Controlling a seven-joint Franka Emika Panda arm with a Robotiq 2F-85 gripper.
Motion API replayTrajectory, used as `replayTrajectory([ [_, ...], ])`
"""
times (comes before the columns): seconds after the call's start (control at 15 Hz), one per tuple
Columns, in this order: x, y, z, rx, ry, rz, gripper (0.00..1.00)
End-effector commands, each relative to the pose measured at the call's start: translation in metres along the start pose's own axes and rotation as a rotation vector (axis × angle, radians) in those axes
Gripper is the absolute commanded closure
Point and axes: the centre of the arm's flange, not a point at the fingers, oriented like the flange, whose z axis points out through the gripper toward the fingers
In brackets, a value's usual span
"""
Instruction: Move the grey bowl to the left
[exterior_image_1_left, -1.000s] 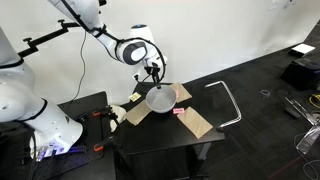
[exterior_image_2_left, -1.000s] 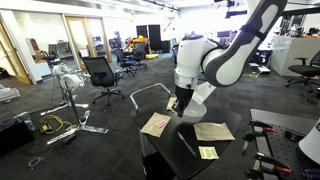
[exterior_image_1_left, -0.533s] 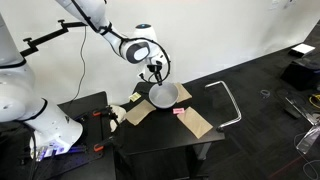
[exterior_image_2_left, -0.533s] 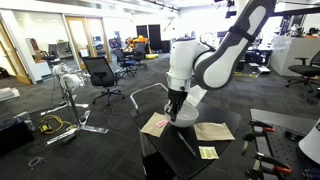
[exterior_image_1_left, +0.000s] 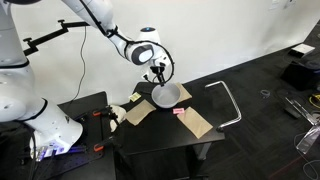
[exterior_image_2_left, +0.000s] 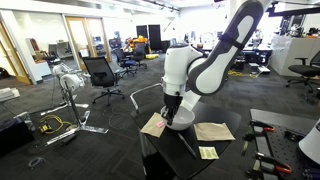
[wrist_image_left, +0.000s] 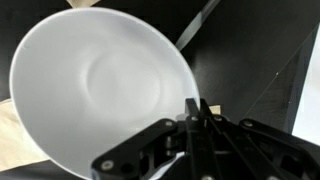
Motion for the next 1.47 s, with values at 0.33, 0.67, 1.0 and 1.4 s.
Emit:
replayTrajectory([
  [0.33,0.003,-0.003,-0.017,-0.022,0.022,-0.019,0.56],
  [0.67,-0.001,0.004,-0.056,-0.029,0.033,-0.016,0.19],
  [1.0,-0.017,0.018,-0.109,-0.054,-0.024,-0.02,0.0],
  [1.4,-0.041,0.036,-0.178,-0.061,-0.053,-0.036,0.0],
])
